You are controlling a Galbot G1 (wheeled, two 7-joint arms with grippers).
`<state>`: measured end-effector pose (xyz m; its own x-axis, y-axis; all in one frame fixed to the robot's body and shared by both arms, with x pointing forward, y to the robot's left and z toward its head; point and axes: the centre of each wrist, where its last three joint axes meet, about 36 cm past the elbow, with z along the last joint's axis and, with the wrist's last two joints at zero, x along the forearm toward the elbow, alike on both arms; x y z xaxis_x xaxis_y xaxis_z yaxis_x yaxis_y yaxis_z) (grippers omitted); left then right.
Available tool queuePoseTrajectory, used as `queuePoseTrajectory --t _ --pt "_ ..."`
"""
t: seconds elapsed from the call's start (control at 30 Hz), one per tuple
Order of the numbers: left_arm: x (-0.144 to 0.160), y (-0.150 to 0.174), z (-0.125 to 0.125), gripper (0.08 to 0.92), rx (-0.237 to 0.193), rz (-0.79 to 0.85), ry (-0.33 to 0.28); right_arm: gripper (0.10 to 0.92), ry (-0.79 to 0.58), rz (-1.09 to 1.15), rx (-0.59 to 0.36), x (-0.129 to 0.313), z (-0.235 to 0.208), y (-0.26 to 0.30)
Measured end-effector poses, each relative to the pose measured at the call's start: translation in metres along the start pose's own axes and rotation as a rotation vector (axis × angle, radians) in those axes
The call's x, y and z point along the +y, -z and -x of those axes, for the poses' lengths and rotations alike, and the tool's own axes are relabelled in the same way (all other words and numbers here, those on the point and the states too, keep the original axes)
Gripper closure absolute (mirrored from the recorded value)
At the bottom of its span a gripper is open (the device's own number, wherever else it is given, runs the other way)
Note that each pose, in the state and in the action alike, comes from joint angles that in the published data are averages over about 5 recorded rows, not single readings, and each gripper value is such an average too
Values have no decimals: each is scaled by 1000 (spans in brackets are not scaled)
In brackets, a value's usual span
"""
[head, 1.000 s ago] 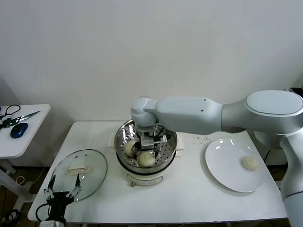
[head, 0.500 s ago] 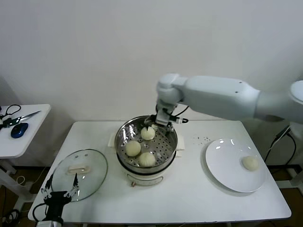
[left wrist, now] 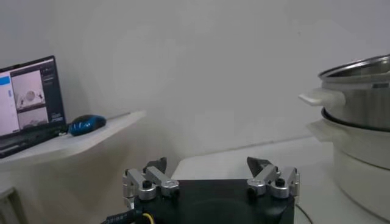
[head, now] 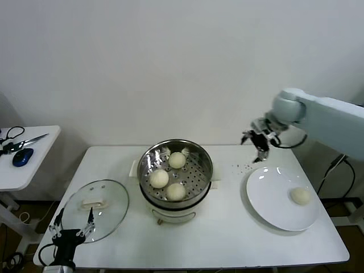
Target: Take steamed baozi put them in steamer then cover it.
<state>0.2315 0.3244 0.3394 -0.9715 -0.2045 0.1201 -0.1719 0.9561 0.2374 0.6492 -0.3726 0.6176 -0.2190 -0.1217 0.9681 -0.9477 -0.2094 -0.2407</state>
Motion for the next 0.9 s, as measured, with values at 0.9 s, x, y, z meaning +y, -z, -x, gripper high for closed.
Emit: queuePoseTrajectory --t 0.9 --pt "-7 1 -6 177 21 29 14 200 136 236 122 99 109 -156"
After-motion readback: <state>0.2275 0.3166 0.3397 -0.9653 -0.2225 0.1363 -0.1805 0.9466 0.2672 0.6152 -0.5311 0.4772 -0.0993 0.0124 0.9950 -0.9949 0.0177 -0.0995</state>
